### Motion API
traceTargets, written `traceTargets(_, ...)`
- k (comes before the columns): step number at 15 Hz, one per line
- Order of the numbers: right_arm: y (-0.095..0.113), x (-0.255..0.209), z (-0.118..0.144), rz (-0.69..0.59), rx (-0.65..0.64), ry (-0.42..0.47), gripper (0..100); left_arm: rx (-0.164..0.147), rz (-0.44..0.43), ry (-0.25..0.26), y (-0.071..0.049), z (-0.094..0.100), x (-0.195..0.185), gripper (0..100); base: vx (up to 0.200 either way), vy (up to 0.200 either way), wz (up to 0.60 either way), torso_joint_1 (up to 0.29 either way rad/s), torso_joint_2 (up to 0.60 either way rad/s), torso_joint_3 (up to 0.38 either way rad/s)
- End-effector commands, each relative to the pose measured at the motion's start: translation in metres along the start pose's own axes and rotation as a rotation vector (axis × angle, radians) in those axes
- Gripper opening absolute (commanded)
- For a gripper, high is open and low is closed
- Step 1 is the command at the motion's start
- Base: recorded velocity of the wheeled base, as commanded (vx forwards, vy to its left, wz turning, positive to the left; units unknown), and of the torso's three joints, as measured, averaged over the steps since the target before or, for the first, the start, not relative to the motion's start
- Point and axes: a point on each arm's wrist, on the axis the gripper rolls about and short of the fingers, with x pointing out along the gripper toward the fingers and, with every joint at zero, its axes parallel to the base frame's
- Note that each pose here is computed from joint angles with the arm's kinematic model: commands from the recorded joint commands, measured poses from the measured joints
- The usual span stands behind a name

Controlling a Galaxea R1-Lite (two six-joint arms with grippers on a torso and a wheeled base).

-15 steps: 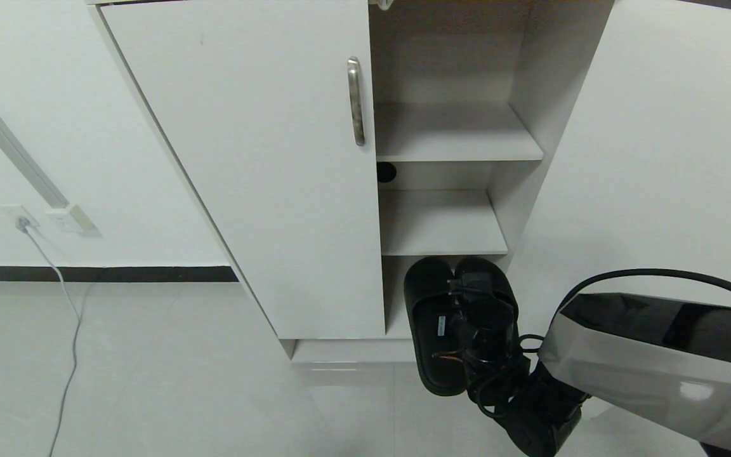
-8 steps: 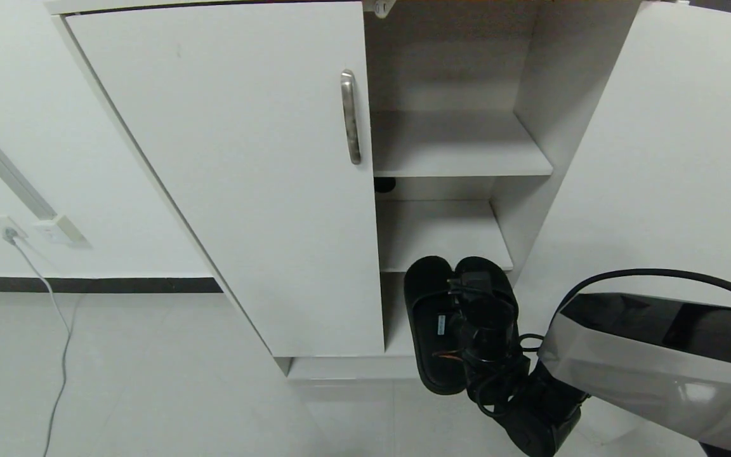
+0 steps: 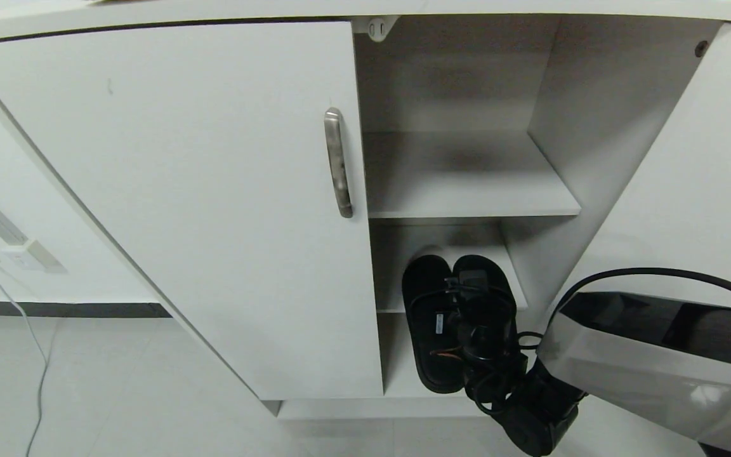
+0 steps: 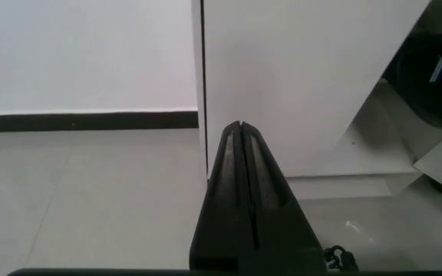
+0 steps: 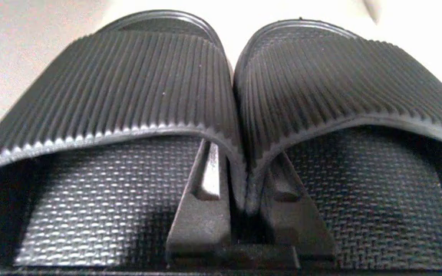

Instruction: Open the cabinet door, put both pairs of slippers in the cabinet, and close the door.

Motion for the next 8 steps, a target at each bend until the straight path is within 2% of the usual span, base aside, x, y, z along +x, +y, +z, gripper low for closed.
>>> traceTargets(1, 0.003, 0.008, 0.0, -0.004, 0.001, -0.01, 0, 0.0, 0.0, 0.001, 0.0, 0.0, 0.0, 0, 0.0, 0.0, 0.0, 0.0, 0.0, 0.0)
traceTargets(8, 0.005, 0.04, 0.011, -0.035, -0.006, 0.002, 0, 0.0, 0.001, 0.001, 0.0, 0.0, 0.0, 0, 0.0, 0.0, 0.0, 0.0, 0.0, 0.0)
